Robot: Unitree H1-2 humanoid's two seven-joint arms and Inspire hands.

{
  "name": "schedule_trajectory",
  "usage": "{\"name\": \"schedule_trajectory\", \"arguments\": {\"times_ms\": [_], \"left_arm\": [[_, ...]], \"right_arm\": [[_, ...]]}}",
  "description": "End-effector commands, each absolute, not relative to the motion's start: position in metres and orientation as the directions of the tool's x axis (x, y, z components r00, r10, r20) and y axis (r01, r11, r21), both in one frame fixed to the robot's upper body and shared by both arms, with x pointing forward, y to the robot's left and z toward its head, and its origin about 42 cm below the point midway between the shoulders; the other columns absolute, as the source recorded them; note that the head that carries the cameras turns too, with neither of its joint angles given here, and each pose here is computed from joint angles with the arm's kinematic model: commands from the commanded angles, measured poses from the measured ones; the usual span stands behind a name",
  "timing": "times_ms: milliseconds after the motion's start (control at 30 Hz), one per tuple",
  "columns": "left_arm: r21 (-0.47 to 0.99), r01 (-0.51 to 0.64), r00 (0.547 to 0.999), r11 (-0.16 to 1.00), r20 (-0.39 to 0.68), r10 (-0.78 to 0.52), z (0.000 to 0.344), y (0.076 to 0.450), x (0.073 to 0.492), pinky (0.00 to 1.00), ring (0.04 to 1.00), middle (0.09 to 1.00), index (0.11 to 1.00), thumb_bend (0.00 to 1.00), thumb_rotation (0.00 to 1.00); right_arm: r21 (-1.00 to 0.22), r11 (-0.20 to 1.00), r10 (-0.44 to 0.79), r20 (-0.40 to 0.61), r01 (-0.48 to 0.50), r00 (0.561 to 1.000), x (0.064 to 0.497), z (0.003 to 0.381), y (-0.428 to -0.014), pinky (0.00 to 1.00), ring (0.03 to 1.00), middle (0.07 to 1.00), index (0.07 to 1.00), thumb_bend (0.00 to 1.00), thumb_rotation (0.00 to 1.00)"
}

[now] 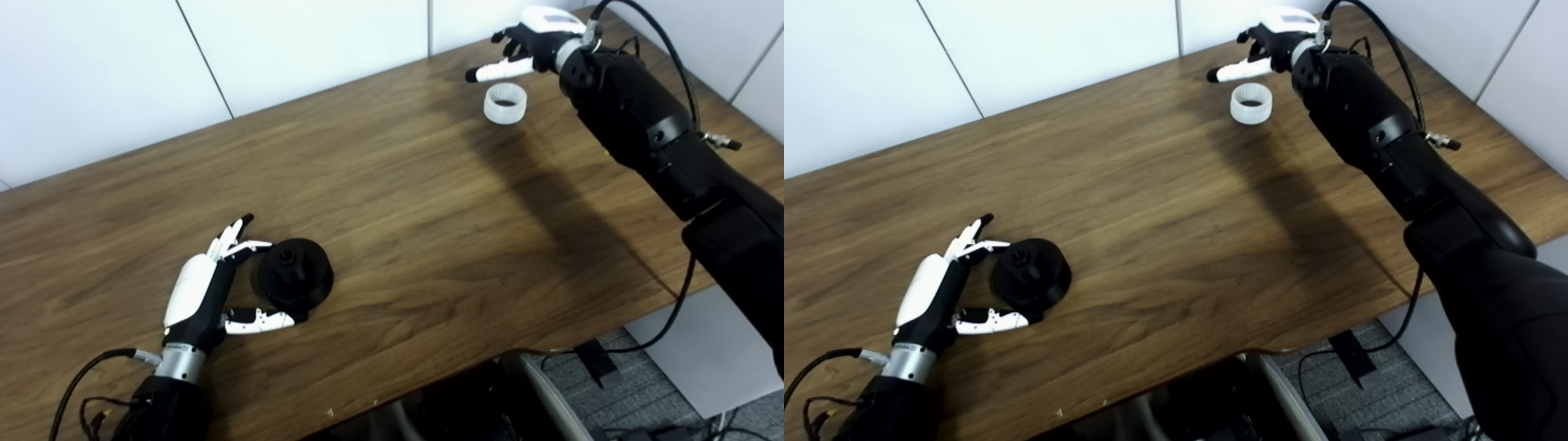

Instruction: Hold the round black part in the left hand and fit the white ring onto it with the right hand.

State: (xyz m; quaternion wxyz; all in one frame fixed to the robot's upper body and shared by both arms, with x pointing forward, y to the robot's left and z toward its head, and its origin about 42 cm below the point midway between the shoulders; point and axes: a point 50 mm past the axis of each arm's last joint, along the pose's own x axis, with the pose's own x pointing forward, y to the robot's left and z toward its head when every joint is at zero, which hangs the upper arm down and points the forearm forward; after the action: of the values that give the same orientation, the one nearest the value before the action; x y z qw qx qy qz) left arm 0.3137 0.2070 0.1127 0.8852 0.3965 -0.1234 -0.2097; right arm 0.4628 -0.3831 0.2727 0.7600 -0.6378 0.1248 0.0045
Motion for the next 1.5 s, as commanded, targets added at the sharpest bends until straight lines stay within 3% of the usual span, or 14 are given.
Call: {"name": "schedule_trajectory", "arguments": {"times_ms": [0, 300, 500, 600, 833, 967, 1100, 1267, 1467], "left_arm": [[0.755, 0.282, 0.878, 0.592, 0.046, -0.477, 0.111, 0.204, 0.312, 1.00, 1.000, 1.000, 0.639, 1.00, 0.38], [0.755, 0.282, 0.879, 0.593, 0.045, -0.475, 0.111, 0.205, 0.313, 1.00, 1.000, 1.000, 0.639, 1.00, 0.37], [0.755, 0.281, 0.878, 0.592, 0.046, -0.476, 0.112, 0.206, 0.314, 1.00, 1.000, 1.000, 0.640, 1.00, 0.37], [0.755, 0.281, 0.878, 0.593, 0.047, -0.476, 0.112, 0.207, 0.314, 1.00, 1.000, 1.000, 0.640, 1.00, 0.37], [0.757, 0.284, 0.877, 0.589, 0.044, -0.479, 0.112, 0.206, 0.313, 1.00, 1.000, 1.000, 0.639, 1.00, 0.37], [0.754, 0.287, 0.877, 0.591, 0.041, -0.478, 0.112, 0.205, 0.312, 1.00, 1.000, 1.000, 0.638, 1.00, 0.38], [0.753, 0.288, 0.878, 0.591, 0.039, -0.477, 0.112, 0.205, 0.312, 1.00, 1.000, 1.000, 0.637, 1.00, 0.38], [0.755, 0.284, 0.879, 0.591, 0.042, -0.475, 0.112, 0.206, 0.311, 1.00, 1.000, 1.000, 0.637, 1.00, 0.38], [0.757, 0.283, 0.879, 0.589, 0.041, -0.476, 0.111, 0.207, 0.311, 1.00, 1.000, 1.000, 0.637, 1.00, 0.38]], "right_arm": [[-0.982, 0.122, -0.131, -0.160, -0.144, 0.978, 0.466, 0.311, -0.383, 0.62, 0.804, 0.808, 0.861, 0.94, 0.82], [-0.959, 0.122, -0.119, -0.271, -0.257, 0.955, 0.464, 0.310, -0.380, 0.69, 0.851, 0.826, 0.839, 0.97, 0.64], [-0.938, 0.123, -0.119, -0.338, -0.324, 0.934, 0.461, 0.307, -0.382, 0.61, 0.785, 0.763, 0.837, 0.96, 0.53], [-0.935, 0.136, -0.122, -0.344, -0.328, 0.931, 0.460, 0.306, -0.384, 0.69, 0.845, 0.827, 0.847, 0.96, 0.46], [-0.936, 0.129, -0.119, -0.342, -0.327, 0.932, 0.458, 0.306, -0.386, 0.64, 0.795, 0.805, 0.858, 0.95, 0.38], [-0.931, 0.135, -0.124, -0.355, -0.339, 0.926, 0.459, 0.306, -0.388, 0.65, 0.834, 0.853, 0.870, 0.96, 0.36], [-0.924, 0.147, -0.138, -0.372, -0.352, 0.918, 0.459, 0.305, -0.388, 0.68, 0.906, 0.937, 0.898, 0.96, 0.30], [-0.915, 0.152, -0.129, -0.392, -0.373, 0.911, 0.457, 0.303, -0.391, 0.77, 0.898, 0.955, 0.920, 0.96, 0.19], [-0.927, 0.148, -0.103, -0.361, -0.345, 0.927, 0.454, 0.298, -0.391, 0.58, 0.769, 0.896, 0.845, 0.91, 0.06]]}}
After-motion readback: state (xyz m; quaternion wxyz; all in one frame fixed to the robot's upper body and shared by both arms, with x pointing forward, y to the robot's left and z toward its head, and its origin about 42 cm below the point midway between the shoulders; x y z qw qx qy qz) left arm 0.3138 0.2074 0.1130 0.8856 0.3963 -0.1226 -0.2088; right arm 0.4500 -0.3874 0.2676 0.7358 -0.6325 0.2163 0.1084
